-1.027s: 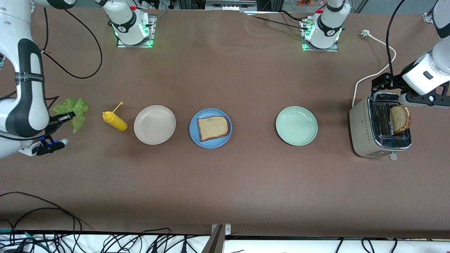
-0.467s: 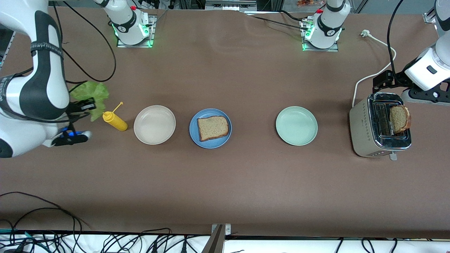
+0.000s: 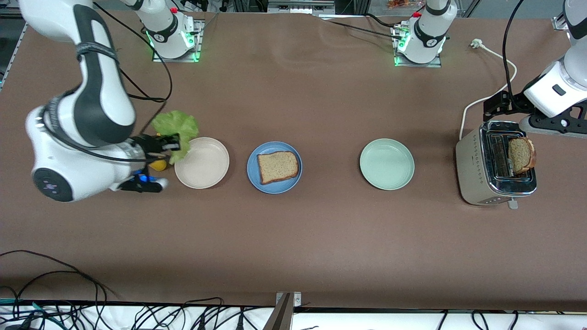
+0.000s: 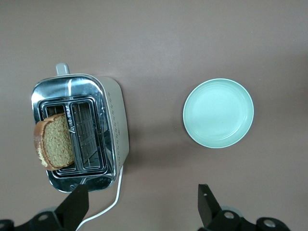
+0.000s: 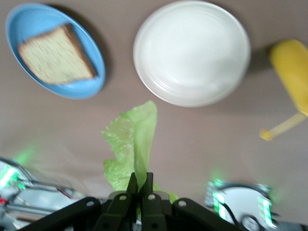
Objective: Make sandwich in blue plate with both arms
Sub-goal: 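Carry the lettuce over the bread on the blue plate, right gripper, then release the lettuce onto the bread and raise the right gripper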
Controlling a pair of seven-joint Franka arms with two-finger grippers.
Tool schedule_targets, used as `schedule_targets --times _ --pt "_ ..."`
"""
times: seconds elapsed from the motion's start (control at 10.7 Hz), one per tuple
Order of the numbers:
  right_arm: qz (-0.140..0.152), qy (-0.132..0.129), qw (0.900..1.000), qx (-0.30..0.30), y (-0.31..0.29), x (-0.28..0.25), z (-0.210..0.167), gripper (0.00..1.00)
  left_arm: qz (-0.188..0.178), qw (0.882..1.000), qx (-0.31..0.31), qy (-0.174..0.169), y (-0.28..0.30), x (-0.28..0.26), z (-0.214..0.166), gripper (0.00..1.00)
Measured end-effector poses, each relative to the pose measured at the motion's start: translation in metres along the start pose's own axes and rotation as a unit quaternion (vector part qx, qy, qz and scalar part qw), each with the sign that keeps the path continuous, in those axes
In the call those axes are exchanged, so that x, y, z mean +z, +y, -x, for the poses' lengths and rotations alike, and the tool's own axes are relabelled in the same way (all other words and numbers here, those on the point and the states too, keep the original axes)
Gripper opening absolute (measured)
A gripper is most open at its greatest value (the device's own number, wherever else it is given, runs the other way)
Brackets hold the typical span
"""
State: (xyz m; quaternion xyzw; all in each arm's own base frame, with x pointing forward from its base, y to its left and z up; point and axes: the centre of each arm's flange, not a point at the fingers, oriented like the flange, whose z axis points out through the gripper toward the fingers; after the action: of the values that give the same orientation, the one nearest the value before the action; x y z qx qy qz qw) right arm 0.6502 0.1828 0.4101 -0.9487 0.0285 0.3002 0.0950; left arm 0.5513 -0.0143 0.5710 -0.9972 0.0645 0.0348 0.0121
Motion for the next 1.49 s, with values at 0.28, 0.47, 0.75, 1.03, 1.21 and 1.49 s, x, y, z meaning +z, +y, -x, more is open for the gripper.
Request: schedule_targets --times 0.28,0.47,0.75,1.03,1.21,1.49 --pt "-0.048 0.034 0.997 0.047 -0.068 0.063 -0.045 0.05 0.0 1.0 -0.001 0.003 -0.001 -0.003 0.001 1.0" --pt "-0.085 0.047 0.992 0.085 -0.123 0.117 -0.065 0.05 0.019 1.0 -0.004 0.007 0.001 -0.006 0.002 1.0" --pt "-0.1 0.06 0.988 0.098 -0.18 0.179 -0.073 0.05 0.034 0.999 -0.006 0.009 0.002 -0.007 0.002 1.0" --pt "-0.09 0.055 0.989 0.104 -0.184 0.214 -0.085 0.05 0.031 0.999 -0.005 0.009 0.003 -0.007 0.002 1.0" --pt "-0.09 0.056 0.989 0.108 -0.18 0.213 -0.088 0.05 0.03 1.0 -0.005 0.009 0.003 -0.007 0.002 1.0" --pt "-0.092 0.062 0.988 0.112 -0.172 0.207 -0.092 0.09 0.019 1.0 -0.004 0.008 0.001 -0.007 0.003 1.0"
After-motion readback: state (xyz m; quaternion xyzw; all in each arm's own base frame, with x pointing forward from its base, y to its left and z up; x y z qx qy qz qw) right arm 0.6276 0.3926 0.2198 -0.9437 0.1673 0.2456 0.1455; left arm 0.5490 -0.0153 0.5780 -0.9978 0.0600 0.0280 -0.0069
